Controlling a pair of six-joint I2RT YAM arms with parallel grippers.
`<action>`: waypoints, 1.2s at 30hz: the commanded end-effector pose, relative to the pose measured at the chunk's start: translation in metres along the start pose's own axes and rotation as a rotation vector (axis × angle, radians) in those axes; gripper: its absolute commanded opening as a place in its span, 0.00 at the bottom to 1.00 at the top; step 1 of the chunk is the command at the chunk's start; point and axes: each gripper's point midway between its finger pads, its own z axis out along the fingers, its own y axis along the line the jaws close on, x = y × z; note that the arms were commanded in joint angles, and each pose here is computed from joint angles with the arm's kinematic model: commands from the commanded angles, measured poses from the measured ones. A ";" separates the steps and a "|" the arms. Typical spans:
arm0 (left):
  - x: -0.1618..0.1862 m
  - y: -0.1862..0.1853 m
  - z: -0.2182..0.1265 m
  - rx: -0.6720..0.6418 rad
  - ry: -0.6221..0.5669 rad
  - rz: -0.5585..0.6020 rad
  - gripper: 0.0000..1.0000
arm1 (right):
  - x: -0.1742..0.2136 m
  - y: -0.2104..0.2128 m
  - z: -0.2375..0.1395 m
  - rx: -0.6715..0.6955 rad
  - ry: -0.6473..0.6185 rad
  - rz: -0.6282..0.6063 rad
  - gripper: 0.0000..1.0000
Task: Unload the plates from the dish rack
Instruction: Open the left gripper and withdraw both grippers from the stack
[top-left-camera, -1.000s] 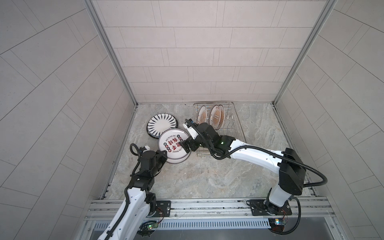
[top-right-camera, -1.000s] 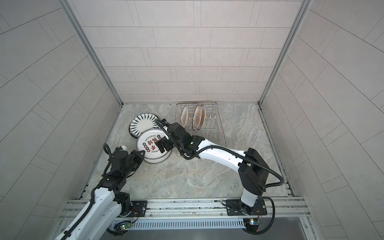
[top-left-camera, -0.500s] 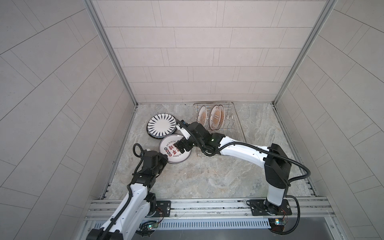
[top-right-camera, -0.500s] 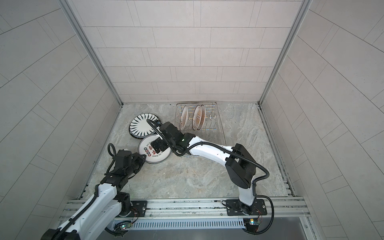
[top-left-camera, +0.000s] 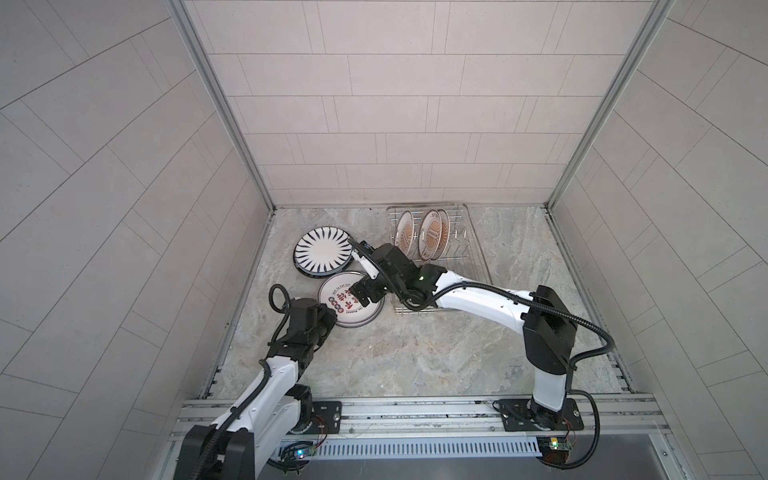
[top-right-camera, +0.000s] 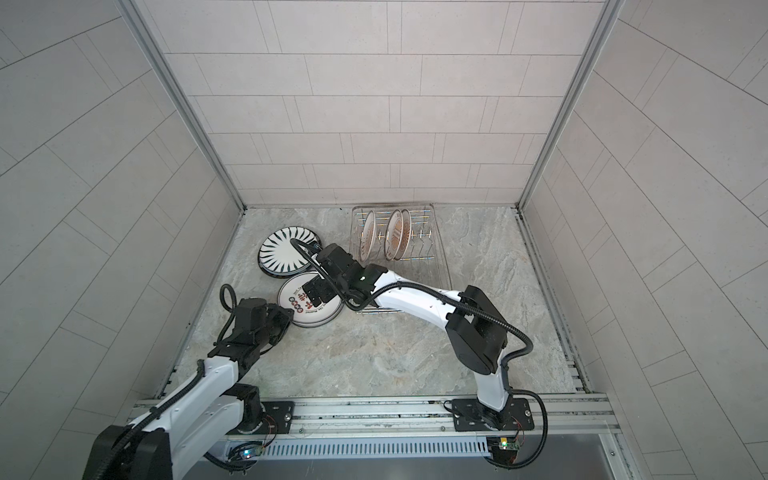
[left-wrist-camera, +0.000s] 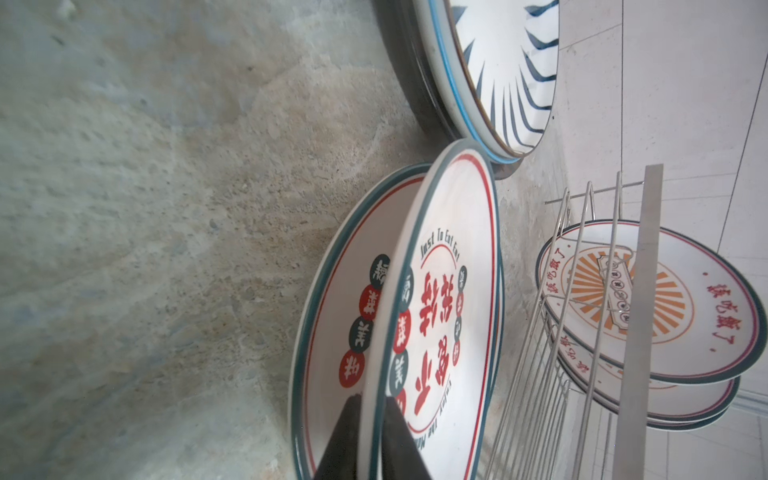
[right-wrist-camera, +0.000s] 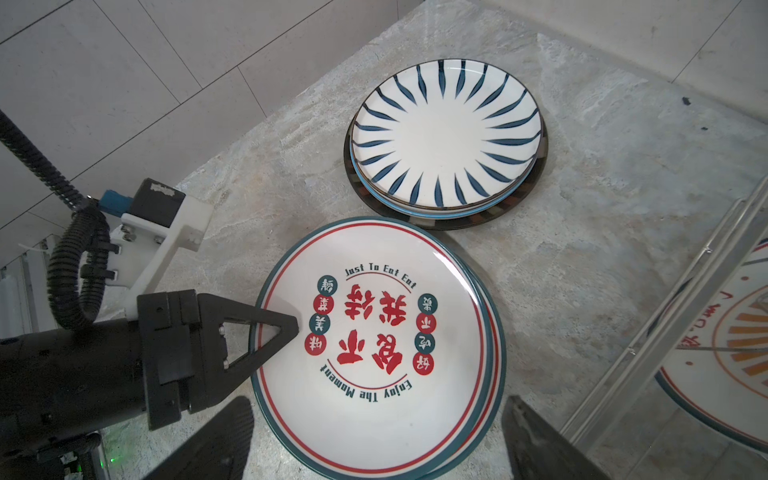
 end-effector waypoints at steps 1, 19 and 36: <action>-0.010 -0.005 -0.001 0.016 -0.047 -0.001 0.19 | 0.000 0.000 -0.004 0.016 -0.001 -0.011 0.95; -0.034 0.006 -0.019 -0.098 -0.178 0.097 0.49 | -0.004 -0.005 -0.010 0.043 -0.037 -0.004 0.95; -0.044 -0.066 -0.051 0.208 -0.246 0.241 1.00 | -0.025 -0.024 -0.077 0.132 -0.242 0.064 1.00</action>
